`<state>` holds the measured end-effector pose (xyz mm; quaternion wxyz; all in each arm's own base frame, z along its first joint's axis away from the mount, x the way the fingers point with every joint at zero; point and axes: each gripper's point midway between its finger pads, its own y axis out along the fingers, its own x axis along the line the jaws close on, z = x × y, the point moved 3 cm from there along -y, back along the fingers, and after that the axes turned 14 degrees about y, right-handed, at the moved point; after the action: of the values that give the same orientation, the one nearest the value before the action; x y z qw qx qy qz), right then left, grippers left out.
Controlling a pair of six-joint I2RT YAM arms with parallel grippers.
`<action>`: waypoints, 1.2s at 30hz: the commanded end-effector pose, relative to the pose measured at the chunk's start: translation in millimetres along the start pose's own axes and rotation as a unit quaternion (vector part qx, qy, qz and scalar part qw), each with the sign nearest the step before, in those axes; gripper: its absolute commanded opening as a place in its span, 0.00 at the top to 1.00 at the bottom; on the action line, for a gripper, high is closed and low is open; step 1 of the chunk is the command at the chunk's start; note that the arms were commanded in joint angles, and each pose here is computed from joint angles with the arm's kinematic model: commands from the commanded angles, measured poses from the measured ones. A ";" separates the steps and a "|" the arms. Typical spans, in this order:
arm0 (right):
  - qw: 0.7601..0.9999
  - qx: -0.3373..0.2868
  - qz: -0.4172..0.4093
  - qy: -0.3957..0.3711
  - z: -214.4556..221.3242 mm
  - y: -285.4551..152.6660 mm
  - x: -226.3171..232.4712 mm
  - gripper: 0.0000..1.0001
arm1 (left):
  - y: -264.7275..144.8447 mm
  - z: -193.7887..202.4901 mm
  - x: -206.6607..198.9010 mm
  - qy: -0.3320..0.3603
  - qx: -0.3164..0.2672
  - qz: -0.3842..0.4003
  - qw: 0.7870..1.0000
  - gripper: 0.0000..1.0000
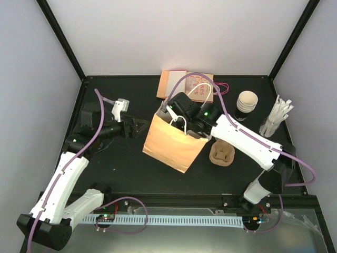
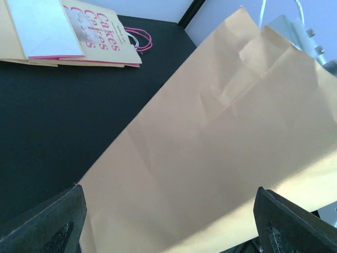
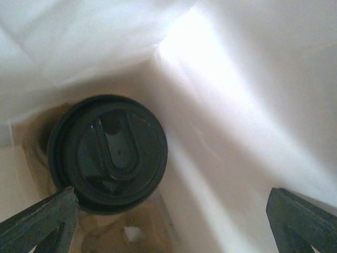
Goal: Pack the takeout coffee
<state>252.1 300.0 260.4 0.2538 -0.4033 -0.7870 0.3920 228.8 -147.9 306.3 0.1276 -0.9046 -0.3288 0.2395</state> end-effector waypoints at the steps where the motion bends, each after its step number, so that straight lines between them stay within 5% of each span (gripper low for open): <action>1: 0.999 -0.043 -0.008 -0.004 -14.8 -31.1 2.4 0.00 | -12.6 -16.6 -9.0 0.028 -0.021 -0.006 0.999 0.11; 23: 0.995 -0.069 -0.069 -0.010 -18.3 -70.6 24.0 0.00 | -9.7 -13.0 -19.1 0.025 0.000 0.025 0.999 0.14; 29: 0.988 -0.122 -0.089 0.008 -35.0 -99.6 25.9 0.01 | 6.6 -9.0 -38.0 0.032 0.019 0.050 0.998 0.15; 36: 0.968 -0.231 -0.076 0.054 -55.3 -149.9 8.5 0.05 | 12.8 -11.3 -11.8 0.045 0.078 -0.074 0.993 0.15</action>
<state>220.7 291.1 373.3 0.2377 -0.3783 -0.8604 0.2451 219.2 -181.9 310.2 0.1854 -0.9075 -0.2986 0.2301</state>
